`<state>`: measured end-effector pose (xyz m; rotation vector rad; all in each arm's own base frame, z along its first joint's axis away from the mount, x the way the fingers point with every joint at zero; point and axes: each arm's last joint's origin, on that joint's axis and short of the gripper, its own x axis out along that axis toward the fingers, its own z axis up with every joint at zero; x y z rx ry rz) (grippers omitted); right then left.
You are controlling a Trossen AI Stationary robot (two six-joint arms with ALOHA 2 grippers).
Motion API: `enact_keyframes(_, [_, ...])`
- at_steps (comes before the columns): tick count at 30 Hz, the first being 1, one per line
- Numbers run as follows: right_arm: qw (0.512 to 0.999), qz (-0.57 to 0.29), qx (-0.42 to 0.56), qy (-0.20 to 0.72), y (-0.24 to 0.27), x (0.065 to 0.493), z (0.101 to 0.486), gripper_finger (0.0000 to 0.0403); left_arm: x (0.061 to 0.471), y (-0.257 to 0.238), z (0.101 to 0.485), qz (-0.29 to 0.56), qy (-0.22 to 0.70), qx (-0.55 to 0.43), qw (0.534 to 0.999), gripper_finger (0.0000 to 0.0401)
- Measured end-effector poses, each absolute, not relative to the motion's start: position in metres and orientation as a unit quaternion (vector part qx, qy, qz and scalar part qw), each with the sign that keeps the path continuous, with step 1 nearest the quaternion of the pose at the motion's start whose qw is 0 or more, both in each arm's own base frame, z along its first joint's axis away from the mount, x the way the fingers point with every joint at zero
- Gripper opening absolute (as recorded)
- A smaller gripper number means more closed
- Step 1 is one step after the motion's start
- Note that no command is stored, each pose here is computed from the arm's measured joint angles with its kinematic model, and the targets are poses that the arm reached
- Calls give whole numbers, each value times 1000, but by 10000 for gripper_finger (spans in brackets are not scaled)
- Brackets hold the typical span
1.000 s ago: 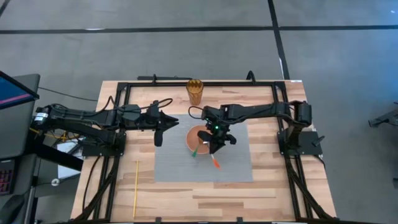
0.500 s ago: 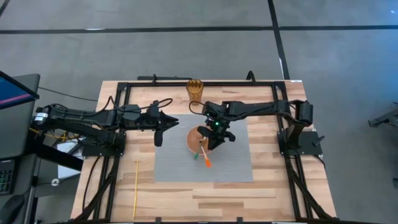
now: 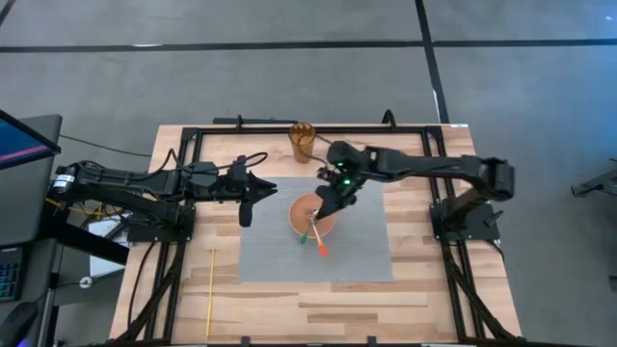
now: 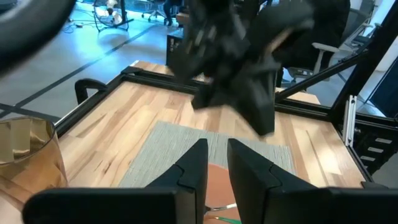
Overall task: Pick & Place Utensil
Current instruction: Put the brown cup to the top left of the orange bowl on the gray mat
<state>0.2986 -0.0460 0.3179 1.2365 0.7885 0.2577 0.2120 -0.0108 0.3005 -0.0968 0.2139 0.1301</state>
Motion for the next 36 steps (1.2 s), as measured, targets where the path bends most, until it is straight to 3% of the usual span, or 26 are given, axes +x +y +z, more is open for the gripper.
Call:
enact_keyframes(8, [875, 4, 344, 342, -32, 220, 353, 17, 213, -9, 305, 61, 86, 17, 994, 63])
enact_keyframes(12, [899, -109, 279, 320, -36, 190, 355, 7, 214, -2, 310, 68, 60, 18, 996, 63])
enact_keyframes(19, [927, -105, 261, 248, -41, 158, 382, 3, 212, 28, 323, 93, 47, 15, 995, 66])
enact_keyframes(25, [957, -179, 135, 186, -46, 122, 405, 1, 209, 51, 349, 98, 17, 80, 992, 99])
enact_keyframes(31, [967, -203, 45, 148, -58, 136, 364, 1, 220, 68, 342, 125, 45, 89, 987, 136])
enact_keyframes(36, [990, -94, 61, 89, -65, 155, 306, 1, 249, 76, 309, 114, 125, 57, 984, 142])
